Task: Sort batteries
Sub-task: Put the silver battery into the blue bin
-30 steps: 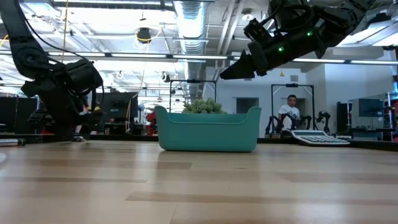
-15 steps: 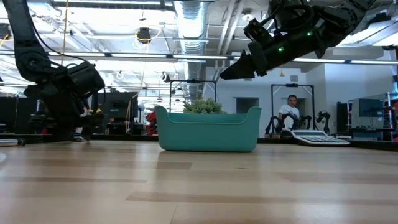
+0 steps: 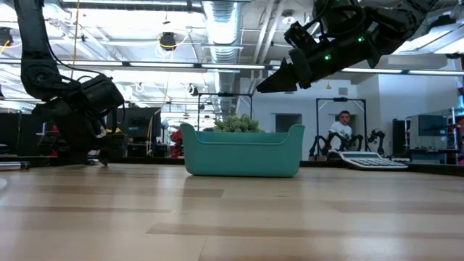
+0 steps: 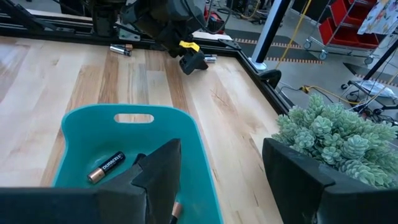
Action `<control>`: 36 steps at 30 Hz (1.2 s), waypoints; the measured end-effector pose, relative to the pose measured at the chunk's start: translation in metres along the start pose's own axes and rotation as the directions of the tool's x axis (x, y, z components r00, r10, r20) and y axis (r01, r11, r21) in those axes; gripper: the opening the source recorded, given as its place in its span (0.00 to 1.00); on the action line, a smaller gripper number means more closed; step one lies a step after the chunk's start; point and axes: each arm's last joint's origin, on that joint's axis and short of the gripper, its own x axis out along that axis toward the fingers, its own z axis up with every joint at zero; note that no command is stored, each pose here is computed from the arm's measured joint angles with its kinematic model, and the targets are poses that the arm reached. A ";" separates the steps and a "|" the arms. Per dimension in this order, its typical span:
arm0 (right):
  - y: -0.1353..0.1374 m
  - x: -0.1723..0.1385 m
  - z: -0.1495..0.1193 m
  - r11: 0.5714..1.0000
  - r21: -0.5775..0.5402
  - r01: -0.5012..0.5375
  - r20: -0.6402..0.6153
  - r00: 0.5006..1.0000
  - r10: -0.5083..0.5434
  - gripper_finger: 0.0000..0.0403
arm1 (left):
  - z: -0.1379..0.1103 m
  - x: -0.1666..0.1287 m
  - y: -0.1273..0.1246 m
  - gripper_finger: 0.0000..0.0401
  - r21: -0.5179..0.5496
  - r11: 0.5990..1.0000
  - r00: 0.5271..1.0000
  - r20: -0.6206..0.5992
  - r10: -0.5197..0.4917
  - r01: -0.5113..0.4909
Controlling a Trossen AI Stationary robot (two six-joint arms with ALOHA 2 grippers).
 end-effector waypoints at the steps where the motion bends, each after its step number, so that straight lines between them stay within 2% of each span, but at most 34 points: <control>1: 0.000 0.000 0.000 1.000 0.000 0.000 -0.001 1.000 0.000 0.60 | 0.000 0.000 0.000 0.54 -0.002 1.000 1.000 0.000 0.000 0.000; 18: 0.000 0.000 0.000 1.000 0.000 0.000 -0.002 1.000 0.000 0.60 | 0.005 0.007 0.005 0.54 -0.015 0.999 1.000 0.001 0.030 -0.030; 27: 0.000 0.000 0.000 1.000 -0.001 -0.001 -0.003 1.000 0.001 0.60 | 0.007 0.009 0.007 0.45 -0.019 0.999 0.999 -0.003 0.036 -0.036; 36: 0.000 0.000 0.000 1.000 0.000 -0.001 -0.003 1.000 0.001 0.60 | 0.008 0.011 0.008 0.44 -0.017 0.999 0.999 -0.011 0.035 -0.036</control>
